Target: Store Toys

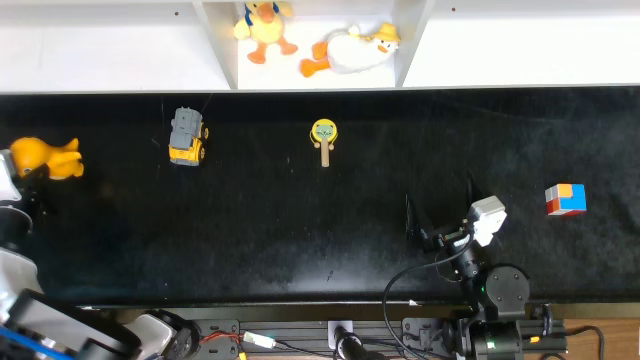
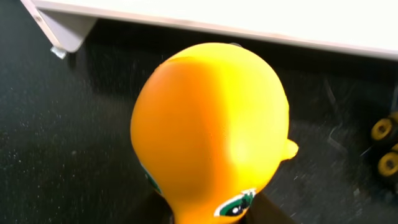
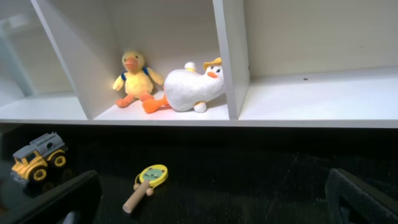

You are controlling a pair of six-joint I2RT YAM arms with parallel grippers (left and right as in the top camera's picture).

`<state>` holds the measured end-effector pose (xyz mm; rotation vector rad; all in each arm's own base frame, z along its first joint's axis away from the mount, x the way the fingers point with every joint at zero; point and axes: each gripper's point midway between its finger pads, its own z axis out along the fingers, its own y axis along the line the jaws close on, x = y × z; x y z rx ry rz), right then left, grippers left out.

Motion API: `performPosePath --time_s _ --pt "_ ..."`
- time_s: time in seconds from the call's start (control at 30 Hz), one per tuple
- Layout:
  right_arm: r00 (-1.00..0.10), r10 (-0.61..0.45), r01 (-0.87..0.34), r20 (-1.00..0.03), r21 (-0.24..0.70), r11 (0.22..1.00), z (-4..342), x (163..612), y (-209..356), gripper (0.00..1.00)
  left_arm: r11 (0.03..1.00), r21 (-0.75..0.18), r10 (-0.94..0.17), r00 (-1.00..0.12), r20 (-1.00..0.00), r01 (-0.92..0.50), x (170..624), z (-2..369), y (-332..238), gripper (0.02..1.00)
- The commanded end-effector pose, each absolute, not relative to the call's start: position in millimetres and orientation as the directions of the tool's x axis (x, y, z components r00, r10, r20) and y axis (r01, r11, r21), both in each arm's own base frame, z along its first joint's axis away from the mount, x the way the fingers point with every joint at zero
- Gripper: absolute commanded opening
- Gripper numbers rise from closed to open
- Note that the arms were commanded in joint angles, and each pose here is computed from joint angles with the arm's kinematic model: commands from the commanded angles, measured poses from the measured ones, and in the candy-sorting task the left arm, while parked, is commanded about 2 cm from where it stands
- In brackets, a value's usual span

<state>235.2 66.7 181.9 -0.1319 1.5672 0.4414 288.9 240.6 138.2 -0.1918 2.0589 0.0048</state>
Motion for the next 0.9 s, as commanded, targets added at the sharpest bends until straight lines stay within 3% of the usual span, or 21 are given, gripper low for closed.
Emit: performPosePath --time_s 0.03,0.27,0.5,0.9 --pt "-0.062 0.190 -0.363 -0.980 0.200 0.910 177.8 234.6 69.2 0.993 0.990 -0.094 -0.128 -0.374 -0.919 -0.108 302.3 188.1 225.0 0.161" --pt "-0.062 0.190 -0.363 -0.980 0.200 0.910 177.8 234.6 69.2 0.996 0.955 -0.137 -0.224 -0.338 -0.914 -0.262 333.6 227.7 217.1 0.093" --pt "-0.062 0.190 -0.363 -0.980 0.200 0.910 177.8 234.6 69.3 0.996 0.931 -0.007 -0.149 -0.362 -0.920 -0.366 364.8 239.3 204.3 0.080" --pt "-0.062 0.190 -0.363 -0.980 0.200 0.910 177.8 234.6 69.2 0.996 0.963 0.055 -0.063 -0.421 -0.905 -0.264 423.9 228.3 204.3 0.077"
